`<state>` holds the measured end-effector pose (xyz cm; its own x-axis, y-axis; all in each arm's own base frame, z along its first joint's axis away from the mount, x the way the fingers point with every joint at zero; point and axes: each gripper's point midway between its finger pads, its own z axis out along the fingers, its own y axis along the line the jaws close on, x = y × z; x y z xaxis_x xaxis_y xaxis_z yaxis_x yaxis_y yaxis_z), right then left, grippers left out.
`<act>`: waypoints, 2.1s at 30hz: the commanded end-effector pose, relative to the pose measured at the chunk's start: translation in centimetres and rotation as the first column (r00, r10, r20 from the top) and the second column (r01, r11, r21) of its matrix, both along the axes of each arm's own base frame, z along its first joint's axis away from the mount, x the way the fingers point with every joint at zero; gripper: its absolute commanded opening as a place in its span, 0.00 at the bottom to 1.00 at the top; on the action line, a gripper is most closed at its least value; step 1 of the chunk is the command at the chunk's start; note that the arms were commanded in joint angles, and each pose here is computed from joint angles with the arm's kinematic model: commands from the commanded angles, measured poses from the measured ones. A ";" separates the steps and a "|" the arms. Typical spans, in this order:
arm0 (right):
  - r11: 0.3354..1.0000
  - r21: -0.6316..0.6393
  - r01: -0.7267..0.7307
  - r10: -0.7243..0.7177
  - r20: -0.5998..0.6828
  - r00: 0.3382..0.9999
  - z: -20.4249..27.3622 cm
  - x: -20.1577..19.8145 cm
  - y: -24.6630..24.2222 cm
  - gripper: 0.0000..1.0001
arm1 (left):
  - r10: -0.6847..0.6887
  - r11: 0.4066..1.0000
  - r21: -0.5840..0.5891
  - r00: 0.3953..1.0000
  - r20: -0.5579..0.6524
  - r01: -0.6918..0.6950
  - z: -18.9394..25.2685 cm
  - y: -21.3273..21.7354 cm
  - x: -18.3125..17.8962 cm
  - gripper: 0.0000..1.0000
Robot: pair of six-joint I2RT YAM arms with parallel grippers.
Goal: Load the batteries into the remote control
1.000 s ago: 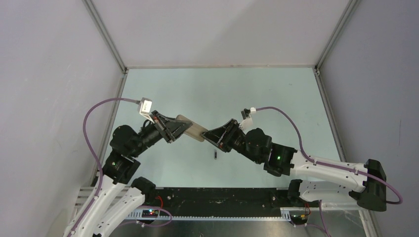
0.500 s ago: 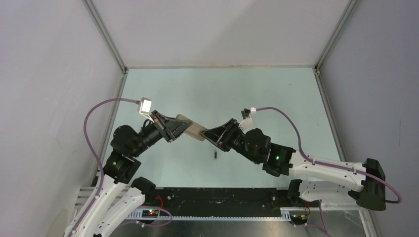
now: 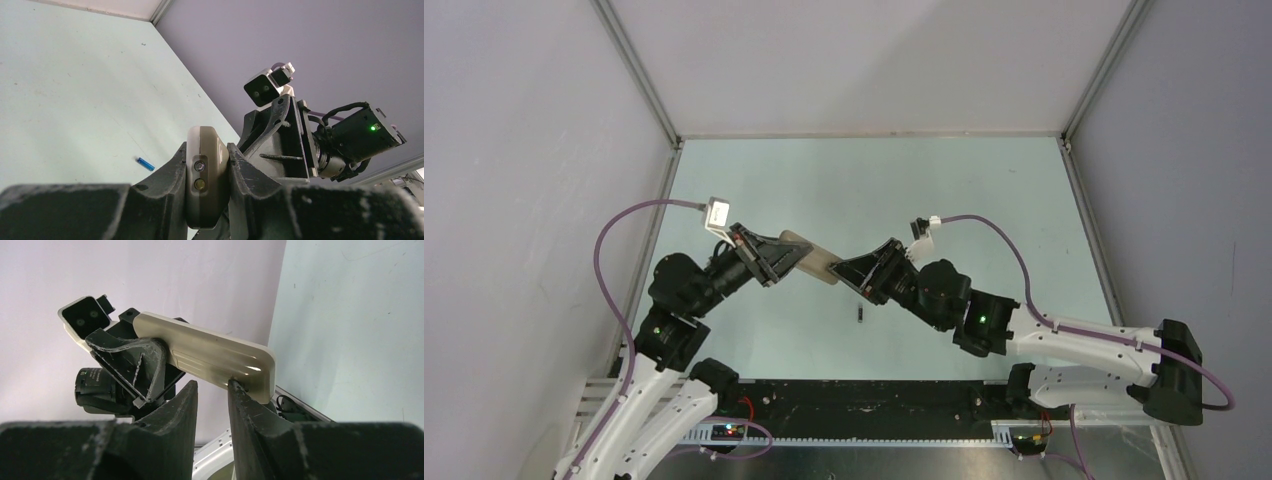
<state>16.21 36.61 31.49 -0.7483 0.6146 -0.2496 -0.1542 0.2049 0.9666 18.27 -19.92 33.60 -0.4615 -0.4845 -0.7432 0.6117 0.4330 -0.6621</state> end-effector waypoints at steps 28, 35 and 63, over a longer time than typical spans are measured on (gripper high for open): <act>0.956 -0.264 0.132 -0.167 -0.118 0.979 -4.7 2.1 -0.6 0.35 | -0.078 0.997 -0.018 0.988 0.133 0.081 1.8 -1.5 -1.5 0.00; 0.940 -0.303 0.154 -0.195 -0.110 0.975 -5.3 2.3 -1.1 0.35 | -0.066 0.998 0.011 0.987 0.148 0.065 1.4 -1.6 -1.0 0.00; 0.970 -0.227 0.088 -0.106 -0.069 0.992 -5.1 1.9 0.9 0.72 | -0.134 0.989 -0.039 0.983 0.124 0.140 3.2 -2.6 -2.4 0.00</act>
